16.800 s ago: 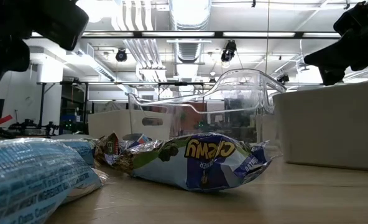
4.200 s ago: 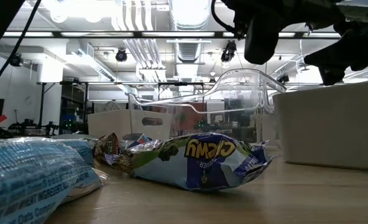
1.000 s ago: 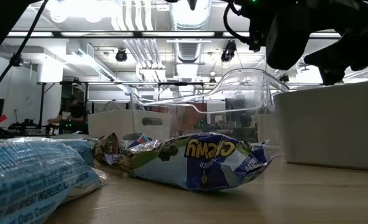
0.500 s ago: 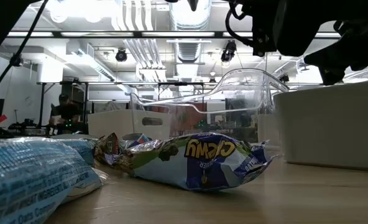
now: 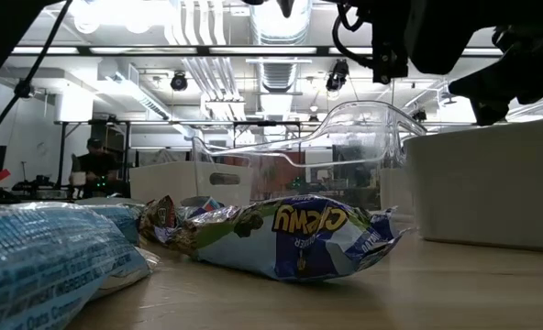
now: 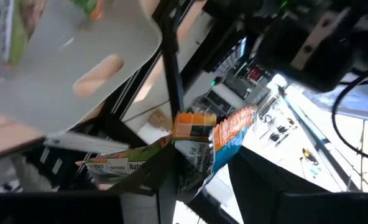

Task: Pick and place Granola Bars by type
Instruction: Put the orange granola bar into the gray bin

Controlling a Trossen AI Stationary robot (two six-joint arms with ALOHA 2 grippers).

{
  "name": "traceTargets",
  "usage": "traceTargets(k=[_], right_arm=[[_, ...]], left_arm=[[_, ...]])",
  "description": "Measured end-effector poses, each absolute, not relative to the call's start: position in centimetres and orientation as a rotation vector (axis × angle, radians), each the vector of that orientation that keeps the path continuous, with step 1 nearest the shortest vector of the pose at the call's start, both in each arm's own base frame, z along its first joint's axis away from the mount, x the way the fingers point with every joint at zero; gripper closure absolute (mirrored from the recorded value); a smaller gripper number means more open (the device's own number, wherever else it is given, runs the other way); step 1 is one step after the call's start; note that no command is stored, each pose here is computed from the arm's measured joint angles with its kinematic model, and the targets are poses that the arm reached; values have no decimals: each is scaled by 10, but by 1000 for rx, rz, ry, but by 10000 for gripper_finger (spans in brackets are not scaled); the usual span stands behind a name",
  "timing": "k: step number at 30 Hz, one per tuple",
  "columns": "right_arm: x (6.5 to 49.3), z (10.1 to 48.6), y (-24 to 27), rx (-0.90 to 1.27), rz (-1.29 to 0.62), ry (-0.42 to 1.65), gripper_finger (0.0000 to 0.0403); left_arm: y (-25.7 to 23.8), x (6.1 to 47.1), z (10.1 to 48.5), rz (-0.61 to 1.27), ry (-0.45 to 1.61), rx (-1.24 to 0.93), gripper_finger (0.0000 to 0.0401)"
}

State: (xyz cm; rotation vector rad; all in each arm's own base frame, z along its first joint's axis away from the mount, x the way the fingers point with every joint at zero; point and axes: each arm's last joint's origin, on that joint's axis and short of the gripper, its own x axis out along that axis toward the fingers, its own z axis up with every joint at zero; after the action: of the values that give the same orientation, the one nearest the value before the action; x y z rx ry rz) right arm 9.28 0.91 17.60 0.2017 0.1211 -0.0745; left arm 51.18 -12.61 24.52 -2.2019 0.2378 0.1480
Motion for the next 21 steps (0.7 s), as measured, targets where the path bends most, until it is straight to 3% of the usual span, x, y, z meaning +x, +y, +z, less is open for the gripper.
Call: traceTargets(k=[7,21], right_arm=[[93,176,9,202,-75,121,390],[93,176,9,202,-75,121,390]], left_arm=[[-121,513,245,169,170,-2089,284],[-117,512,238,208,225,-2038,284]])
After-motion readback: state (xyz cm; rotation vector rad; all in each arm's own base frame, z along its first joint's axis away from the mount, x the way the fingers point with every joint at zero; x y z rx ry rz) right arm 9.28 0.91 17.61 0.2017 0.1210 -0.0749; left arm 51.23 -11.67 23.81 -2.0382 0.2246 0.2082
